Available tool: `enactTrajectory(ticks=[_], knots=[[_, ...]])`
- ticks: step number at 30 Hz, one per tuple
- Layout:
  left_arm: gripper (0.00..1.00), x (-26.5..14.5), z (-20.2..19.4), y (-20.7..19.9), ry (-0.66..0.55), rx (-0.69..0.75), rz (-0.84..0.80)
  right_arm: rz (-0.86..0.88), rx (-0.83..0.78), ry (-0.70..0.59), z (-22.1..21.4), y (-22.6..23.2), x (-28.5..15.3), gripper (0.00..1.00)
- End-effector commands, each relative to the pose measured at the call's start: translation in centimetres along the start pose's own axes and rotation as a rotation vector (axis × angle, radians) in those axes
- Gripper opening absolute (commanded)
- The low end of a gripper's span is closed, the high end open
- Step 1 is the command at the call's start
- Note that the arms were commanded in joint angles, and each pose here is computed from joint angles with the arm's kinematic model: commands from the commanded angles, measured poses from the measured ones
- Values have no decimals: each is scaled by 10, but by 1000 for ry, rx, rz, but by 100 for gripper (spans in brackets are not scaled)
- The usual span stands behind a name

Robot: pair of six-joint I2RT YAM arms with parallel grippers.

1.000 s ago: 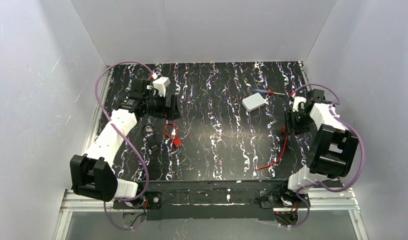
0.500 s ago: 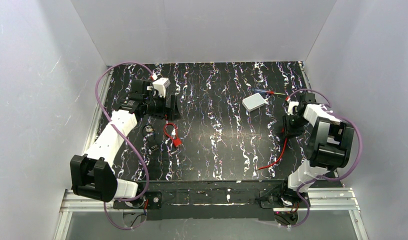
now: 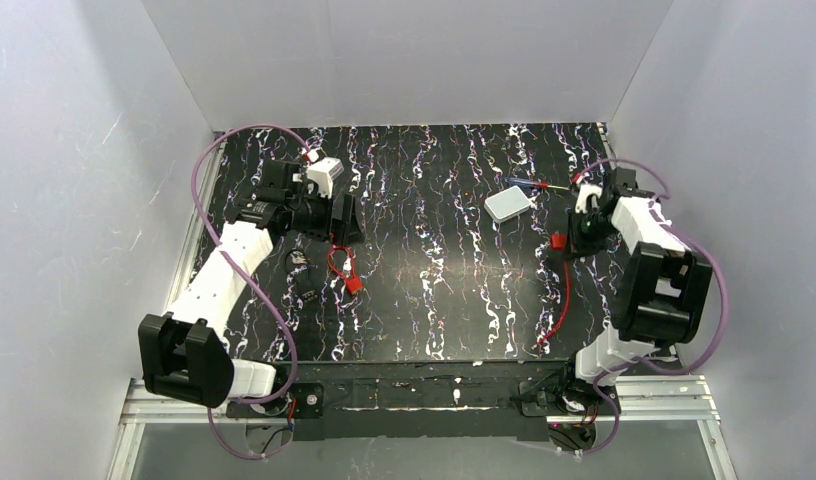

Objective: Lock with the key
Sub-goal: Pick up the lock from the center of the board.

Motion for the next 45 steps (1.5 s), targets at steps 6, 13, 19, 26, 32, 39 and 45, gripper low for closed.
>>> enactTrajectory(ticks=[6, 13, 19, 26, 32, 39, 45], knots=[[98, -56, 29, -48, -207, 242, -216, 364, 146, -317, 44, 73, -93, 1], [98, -67, 32, -82, -233, 386, -269, 505, 379, -369, 66, 97, -104, 1], [98, -52, 33, -125, -132, 700, -247, 516, 411, -309, 57, 129, -94, 1], [98, -18, 18, -169, -19, 1016, -187, 495, 512, -241, 33, 137, -73, 1], [98, 17, -7, -194, 70, 1227, -77, 508, 565, -192, 21, 151, -66, 1], [98, 55, -23, -213, 117, 1324, -31, 528, 668, -115, 8, 152, -58, 1], [95, 81, -15, -209, 106, 1370, 129, 552, 694, -76, 0, 154, -56, 1]])
Point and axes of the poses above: each gripper's point midway between its finger pads, its own x axis out along the fingers, its own y axis along the line the jaws close on, z = x × y, the point moved 7 cm from there along -x, back along the fingers, and after that the axes turned 7 degrees about x, right-handed, at the moved point
